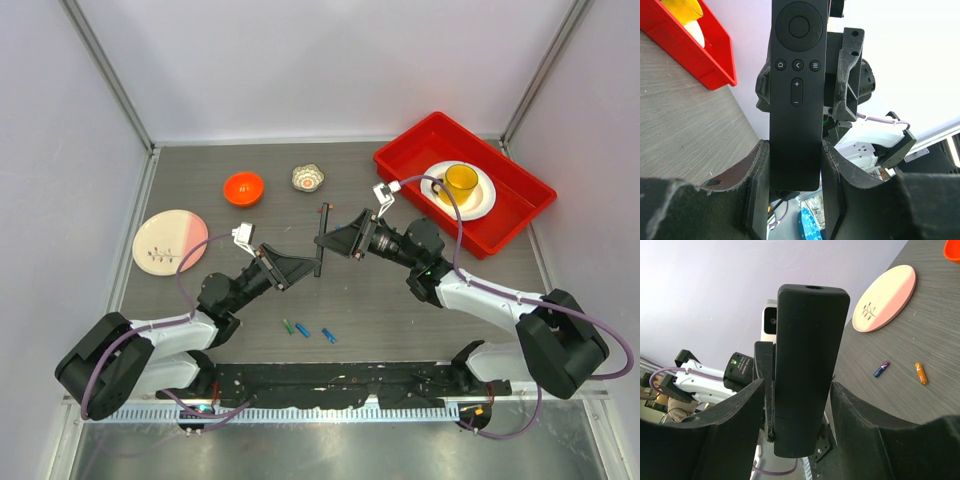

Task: Load the batteries into the remote control
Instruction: Adjust the remote control.

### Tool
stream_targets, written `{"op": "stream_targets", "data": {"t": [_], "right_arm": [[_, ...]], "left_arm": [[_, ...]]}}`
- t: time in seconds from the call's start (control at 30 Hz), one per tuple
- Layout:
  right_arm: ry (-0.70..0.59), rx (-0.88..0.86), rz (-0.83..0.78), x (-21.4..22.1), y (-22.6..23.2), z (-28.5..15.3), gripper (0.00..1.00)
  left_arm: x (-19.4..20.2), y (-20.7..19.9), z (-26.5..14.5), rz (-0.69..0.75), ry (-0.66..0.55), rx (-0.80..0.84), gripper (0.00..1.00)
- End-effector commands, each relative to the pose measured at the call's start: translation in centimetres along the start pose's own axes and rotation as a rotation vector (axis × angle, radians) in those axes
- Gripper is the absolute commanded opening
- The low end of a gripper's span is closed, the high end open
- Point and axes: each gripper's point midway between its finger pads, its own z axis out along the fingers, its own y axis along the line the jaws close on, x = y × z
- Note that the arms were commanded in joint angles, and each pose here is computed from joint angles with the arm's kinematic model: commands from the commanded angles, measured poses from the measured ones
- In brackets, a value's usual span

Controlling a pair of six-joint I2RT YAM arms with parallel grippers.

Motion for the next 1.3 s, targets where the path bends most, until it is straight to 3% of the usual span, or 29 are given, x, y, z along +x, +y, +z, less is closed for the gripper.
{"op": "stream_targets", "data": {"t": [0.0,0.13,0.47,0.53,0.57,0.73,0.83,0.9,0.93,1.0,1.03,1.07,1.13,1.27], "right_arm": [[0.004,-0.059,-0.03,-0.3,1.4,0.1,0.61],[0.01,-0.057,-0.029,-0.1,1.4,0.0,0.57],[0.034,-0.077,-0.038,0.4,1.8,-0.3,0.27],[0.042,-0.066,-0.06,0.4,1.9,-0.4,0.24],[0.045,-0.066,-0.074,0.1,2.6,-0.7,0.24],[0.083,0.014,-0.224,-0.6,3.4,-1.7,0.24],[0.109,0.125,-0.276,-1.0,3.1,-2.8,0.24],[0.189,0.266,-0.354,-0.2,1.4,-4.1,0.23],[0.16,0.387,-0.402,-1.1,-0.2,-4.7,0.23],[0.254,0.525,-0.494,0.0,-1.6,-6.1,0.22],[0.244,0.647,-0.538,-0.6,-3.2,-6.9,0.22],[0.277,0.718,-0.573,-0.4,-3.9,-7.9,0.22],[0.282,0.796,-0.632,-0.2,-4.3,-8.4,0.22],[0.313,0.863,-0.682,0.9,-5.3,-8.8,0.22]], "left_arm": [[-1.9,-6.3,-0.1,0.087,-0.071,0.255,0.0],[-1.9,-6.5,-0.1,0.089,-0.07,0.259,0.0],[-2.0,-6.0,-0.1,0.08,-0.078,0.245,0.03],[-1.8,-5.6,-0.2,0.071,-0.073,0.231,0.42],[-1.7,-5.2,-0.1,0.063,-0.07,0.216,0.69],[-1.7,-3.8,-0.2,0.053,-0.077,0.154,0.99],[-1.9,-3.2,-0.3,0.068,-0.082,0.115,1.0],[-2.1,-2.1,-0.2,0.086,-0.091,0.059,1.0],[-2.1,-1.2,-0.3,0.085,-0.085,0.004,1.0],[-2.9,-0.4,0.3,0.148,-0.102,-0.071,1.0],[-2.1,3.0,-0.2,0.155,-0.05,-0.235,1.0],[-3.5,1.2,0.6,0.257,-0.06,-0.233,1.0],[-3.9,2.9,0.3,0.33,-0.046,-0.378,1.0],[-5.2,1.3,1.3,0.398,-0.07,-0.371,1.0]]}}
